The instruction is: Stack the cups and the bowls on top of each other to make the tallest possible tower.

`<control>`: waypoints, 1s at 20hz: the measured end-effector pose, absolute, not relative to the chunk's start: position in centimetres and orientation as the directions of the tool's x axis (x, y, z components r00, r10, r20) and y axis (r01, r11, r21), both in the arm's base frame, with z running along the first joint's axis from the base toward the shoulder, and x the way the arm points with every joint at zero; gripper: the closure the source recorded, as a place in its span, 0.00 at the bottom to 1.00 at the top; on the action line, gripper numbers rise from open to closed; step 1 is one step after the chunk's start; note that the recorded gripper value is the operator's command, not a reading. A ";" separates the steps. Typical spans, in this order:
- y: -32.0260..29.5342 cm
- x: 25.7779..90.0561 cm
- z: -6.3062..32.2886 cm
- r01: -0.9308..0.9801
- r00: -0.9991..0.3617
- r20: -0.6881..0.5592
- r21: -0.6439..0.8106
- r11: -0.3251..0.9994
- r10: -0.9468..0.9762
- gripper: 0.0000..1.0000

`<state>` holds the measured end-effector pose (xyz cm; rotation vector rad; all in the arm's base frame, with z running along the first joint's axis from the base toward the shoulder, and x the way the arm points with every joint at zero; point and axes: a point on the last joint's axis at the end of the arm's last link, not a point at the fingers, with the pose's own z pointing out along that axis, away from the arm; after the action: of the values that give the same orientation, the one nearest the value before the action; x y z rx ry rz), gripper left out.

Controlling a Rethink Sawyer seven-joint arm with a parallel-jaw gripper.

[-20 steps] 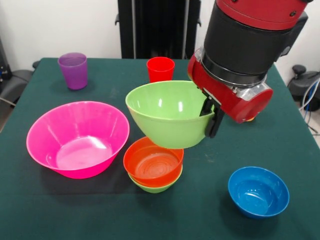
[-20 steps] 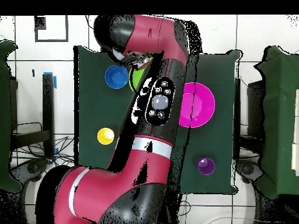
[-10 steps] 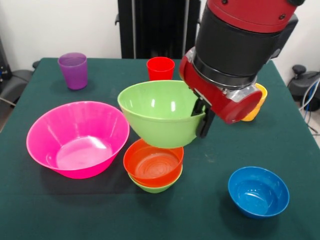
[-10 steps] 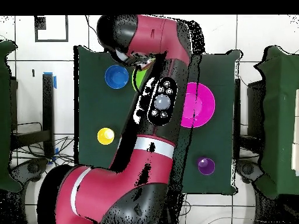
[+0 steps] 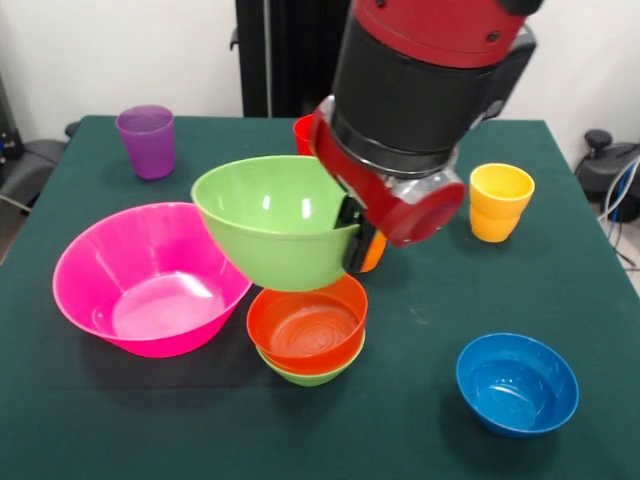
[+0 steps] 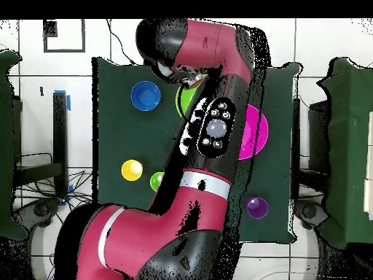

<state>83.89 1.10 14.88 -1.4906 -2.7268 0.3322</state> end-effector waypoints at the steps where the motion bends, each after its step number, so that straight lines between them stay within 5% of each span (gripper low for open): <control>1: 0.5 83.8 14.8 0.831 -0.543 -0.089 -0.197 0.520 0.835 1.00; 20: -1.3 84.2 13.5 0.830 -0.549 -0.120 -0.199 0.521 0.827 1.00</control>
<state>84.22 -1.30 13.51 -1.4974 -2.7490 0.3685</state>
